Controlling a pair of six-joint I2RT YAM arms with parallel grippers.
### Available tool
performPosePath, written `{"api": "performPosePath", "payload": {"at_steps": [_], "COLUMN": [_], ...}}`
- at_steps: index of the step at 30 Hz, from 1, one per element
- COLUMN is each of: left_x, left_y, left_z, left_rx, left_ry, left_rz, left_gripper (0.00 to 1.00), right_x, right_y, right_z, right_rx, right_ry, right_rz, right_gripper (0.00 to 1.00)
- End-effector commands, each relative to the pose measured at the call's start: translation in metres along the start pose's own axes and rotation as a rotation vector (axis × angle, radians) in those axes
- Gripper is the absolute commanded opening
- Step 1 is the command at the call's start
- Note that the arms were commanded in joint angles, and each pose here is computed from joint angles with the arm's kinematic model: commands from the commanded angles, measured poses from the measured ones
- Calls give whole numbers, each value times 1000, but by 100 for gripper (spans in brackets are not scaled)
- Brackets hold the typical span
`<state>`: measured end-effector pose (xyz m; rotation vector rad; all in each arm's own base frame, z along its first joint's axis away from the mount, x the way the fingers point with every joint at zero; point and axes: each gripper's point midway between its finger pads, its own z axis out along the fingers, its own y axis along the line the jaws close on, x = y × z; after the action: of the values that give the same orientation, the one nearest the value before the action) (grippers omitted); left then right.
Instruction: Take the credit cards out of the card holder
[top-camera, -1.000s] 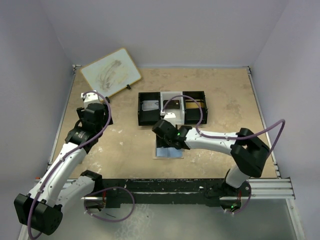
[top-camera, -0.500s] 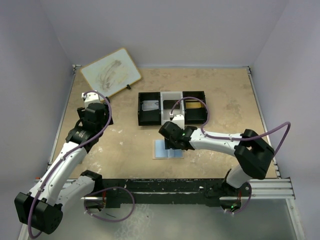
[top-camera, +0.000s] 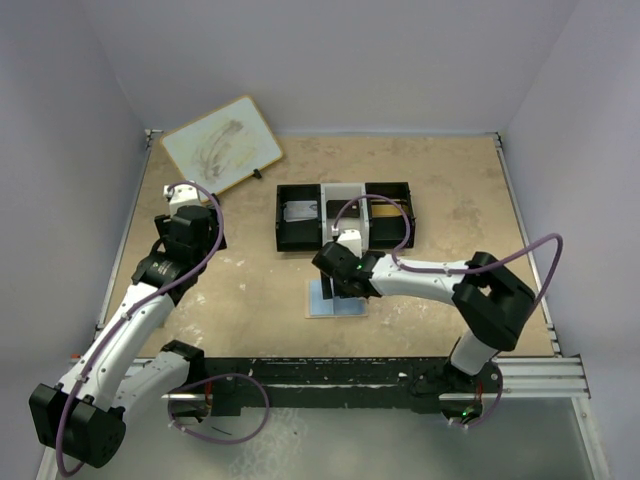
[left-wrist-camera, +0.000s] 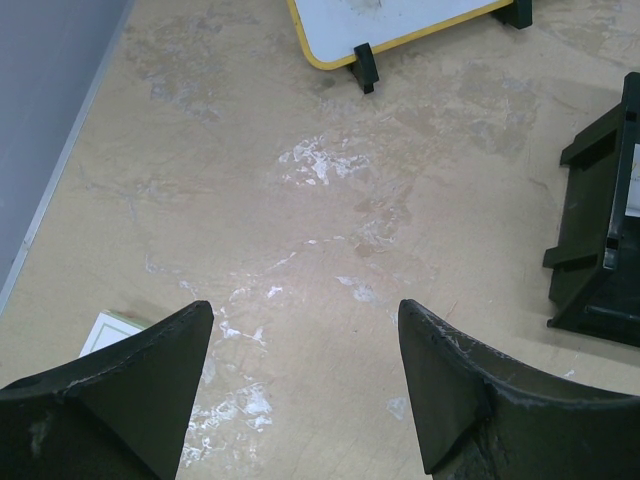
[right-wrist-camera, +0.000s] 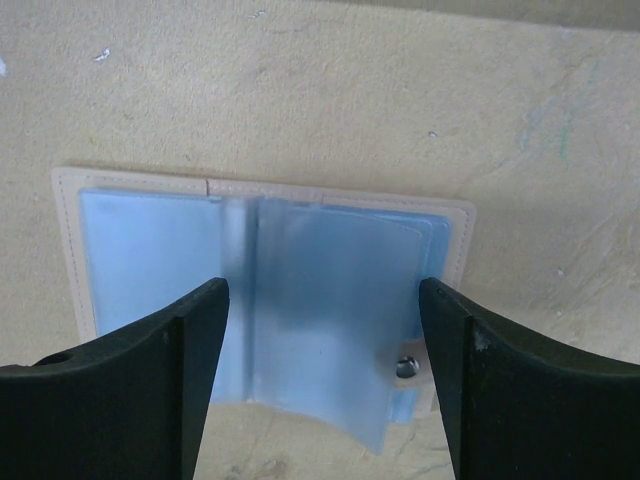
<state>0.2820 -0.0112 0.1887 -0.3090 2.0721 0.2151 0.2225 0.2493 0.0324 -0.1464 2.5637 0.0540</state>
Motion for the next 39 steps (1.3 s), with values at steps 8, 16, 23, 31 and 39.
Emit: {"api": "performPosePath", "payload": {"at_steps": [8, 16, 23, 31, 39], "left_x": [-6, -6, -7, -6, -6], "left_y": [2, 1, 1, 1, 2], "left_z": [1, 0, -1, -1, -1], "left_rx": [-7, -1, -1, 0, -2], "left_ry": [-16, -18, -20, -20, -20], "left_rz": [0, -3, -5, -5, -4], "left_gripper": [73, 73, 73, 73, 73], "right_x": [7, 3, -3, -16, -20], "right_y": [-4, -5, -11, -8, -10], "right_z": [19, 5, 3, -3, -6], "right_rx": [78, 13, 53, 53, 60], "right_ry": [39, 9, 1, -29, -48], "right_rz": [-1, 8, -2, 0, 4], "right_gripper": [80, 77, 76, 79, 80]}}
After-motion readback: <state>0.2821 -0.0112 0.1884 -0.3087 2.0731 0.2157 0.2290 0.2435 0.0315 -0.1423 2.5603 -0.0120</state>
